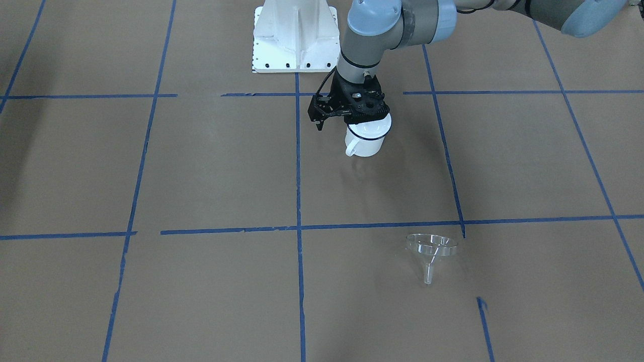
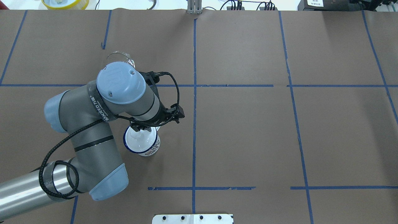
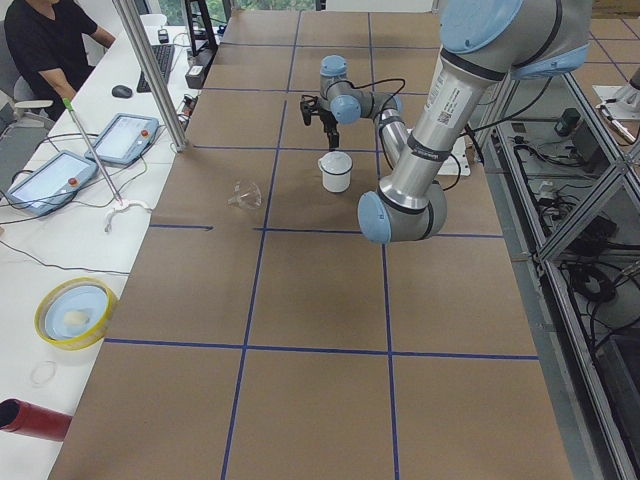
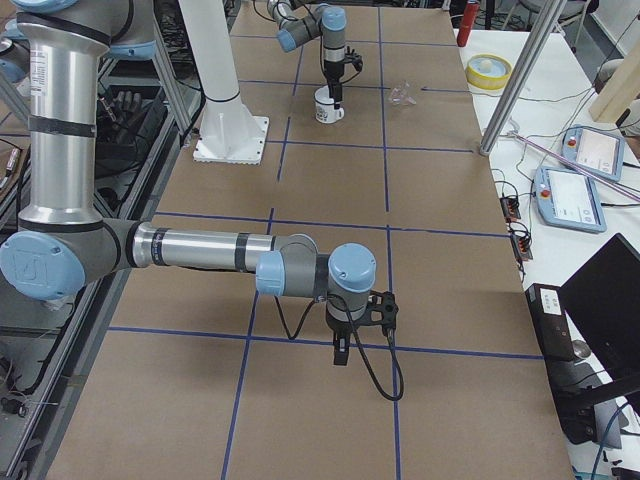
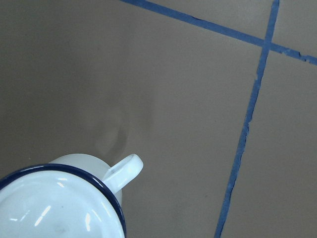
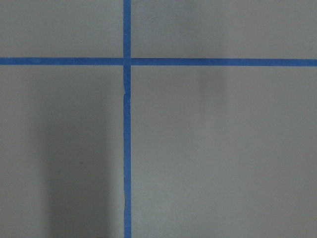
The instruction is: Remove funnel from cup
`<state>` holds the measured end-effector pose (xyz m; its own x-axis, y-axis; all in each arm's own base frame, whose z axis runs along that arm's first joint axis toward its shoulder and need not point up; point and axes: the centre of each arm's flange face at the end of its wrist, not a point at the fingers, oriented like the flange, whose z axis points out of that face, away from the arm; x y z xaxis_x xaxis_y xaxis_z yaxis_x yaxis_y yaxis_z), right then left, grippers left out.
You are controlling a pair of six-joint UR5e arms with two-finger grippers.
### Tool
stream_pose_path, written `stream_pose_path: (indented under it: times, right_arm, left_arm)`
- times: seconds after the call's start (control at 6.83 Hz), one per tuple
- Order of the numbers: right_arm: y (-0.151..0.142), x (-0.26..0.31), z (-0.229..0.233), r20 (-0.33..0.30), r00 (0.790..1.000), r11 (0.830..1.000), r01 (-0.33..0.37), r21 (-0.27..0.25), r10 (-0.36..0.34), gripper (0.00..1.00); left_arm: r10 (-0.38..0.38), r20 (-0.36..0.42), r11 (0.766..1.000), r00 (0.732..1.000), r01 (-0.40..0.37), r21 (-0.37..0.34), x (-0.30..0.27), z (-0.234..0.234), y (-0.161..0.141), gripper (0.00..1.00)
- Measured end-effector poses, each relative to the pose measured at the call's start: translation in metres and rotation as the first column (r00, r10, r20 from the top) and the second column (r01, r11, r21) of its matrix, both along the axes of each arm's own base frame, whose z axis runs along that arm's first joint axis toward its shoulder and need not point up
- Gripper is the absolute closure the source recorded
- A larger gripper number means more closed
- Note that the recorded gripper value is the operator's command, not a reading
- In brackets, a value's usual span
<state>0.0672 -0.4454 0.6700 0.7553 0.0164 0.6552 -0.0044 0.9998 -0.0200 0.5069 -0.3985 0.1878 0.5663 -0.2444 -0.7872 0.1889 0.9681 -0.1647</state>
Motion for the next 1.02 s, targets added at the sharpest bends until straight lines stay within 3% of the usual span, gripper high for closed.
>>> stream_pose_path:
  times: [0.44,0.73,1.02]
  right_arm:
    - [0.000,0.000,0.000,0.000,1.000,1.000,0.000,0.000,0.000,0.00]
    - [0.000,0.000,0.000,0.000,1.000,1.000,0.000,0.000,0.000,0.00]
    - [0.000,0.000,0.000,0.000,1.000,1.000,0.000,0.000,0.000,0.00]
  left_arm:
    - [0.002,-0.024,1.000,1.000,-0.002,0.016,-0.007,-0.012,0.005,0.00]
    - [-0.034,-0.053,0.999,0.998,0.036,0.039,-0.044,-0.029,-0.003,0.00]
    - [-0.065,-0.070,0.987,0.995,0.074,0.146,-0.118,-0.034,-0.024,0.00]
